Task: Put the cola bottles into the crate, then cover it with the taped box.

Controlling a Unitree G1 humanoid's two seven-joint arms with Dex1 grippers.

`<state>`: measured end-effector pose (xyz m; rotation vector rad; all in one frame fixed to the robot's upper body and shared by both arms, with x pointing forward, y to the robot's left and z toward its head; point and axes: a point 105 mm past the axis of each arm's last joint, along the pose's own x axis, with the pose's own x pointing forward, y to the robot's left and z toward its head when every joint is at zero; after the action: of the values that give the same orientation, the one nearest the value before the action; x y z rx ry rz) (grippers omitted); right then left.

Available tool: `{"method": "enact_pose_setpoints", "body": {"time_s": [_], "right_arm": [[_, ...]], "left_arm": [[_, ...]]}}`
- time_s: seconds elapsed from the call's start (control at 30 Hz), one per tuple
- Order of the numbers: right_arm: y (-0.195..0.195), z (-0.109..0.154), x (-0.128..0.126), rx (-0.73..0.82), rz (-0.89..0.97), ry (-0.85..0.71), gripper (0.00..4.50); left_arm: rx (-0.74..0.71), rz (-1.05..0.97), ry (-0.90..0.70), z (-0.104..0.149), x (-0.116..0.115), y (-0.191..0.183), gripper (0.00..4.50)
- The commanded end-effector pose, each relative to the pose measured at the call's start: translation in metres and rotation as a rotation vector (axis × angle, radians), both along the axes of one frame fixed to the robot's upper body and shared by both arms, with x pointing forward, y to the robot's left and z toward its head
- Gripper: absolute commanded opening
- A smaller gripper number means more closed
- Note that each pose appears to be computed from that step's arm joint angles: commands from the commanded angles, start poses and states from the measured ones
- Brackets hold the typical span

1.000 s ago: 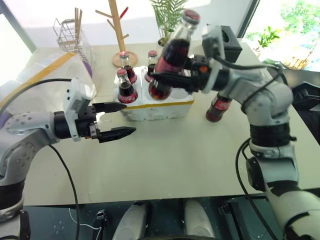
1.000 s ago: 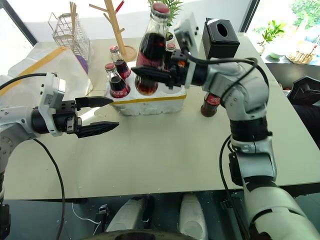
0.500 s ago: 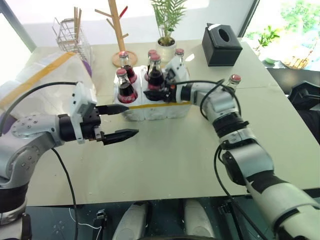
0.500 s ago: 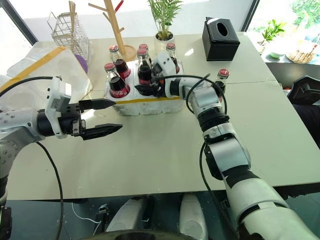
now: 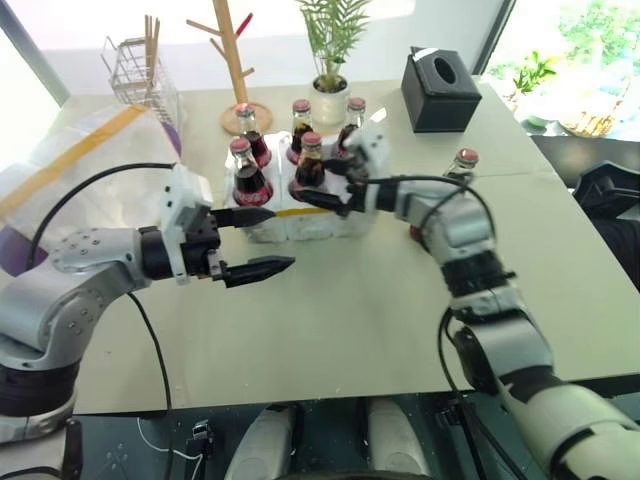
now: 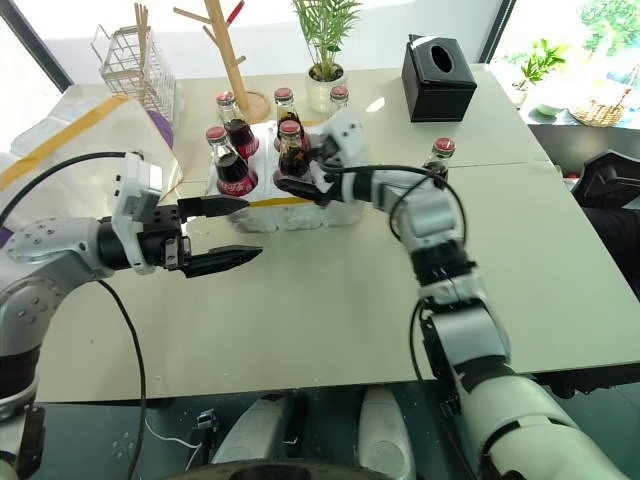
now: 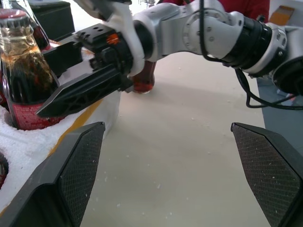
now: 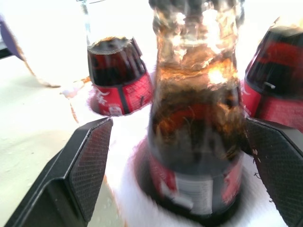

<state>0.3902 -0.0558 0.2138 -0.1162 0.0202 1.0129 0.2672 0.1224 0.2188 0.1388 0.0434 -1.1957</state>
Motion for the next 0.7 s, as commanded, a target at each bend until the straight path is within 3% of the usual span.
{"method": "enact_pose_setpoints", "body": {"time_s": [0.03,0.2,0.4,0.53,0.7], "right_arm": [[-0.026,0.04,-0.035,0.047,-0.02,-0.096,4.48],[-0.068,0.03,-0.076,-0.002,-0.135,-0.037,4.48],[-0.126,-0.003,-0.097,-0.058,-0.404,0.082,4.48],[-0.156,-0.015,-0.1,-0.077,-0.557,0.104,4.48],[-0.169,-0.017,-0.084,-0.048,-0.664,0.071,4.48]], "left_arm": [[-0.018,-0.033,-0.038,0.005,0.001,-0.009,4.5],[-0.038,-0.061,-0.04,0.004,0.01,-0.017,4.5],[-0.043,-0.107,-0.052,0.005,0.017,-0.027,4.5],[-0.043,-0.127,-0.061,0.006,0.021,-0.032,4.5],[-0.045,-0.144,-0.068,0.008,0.024,-0.037,4.5]]}}
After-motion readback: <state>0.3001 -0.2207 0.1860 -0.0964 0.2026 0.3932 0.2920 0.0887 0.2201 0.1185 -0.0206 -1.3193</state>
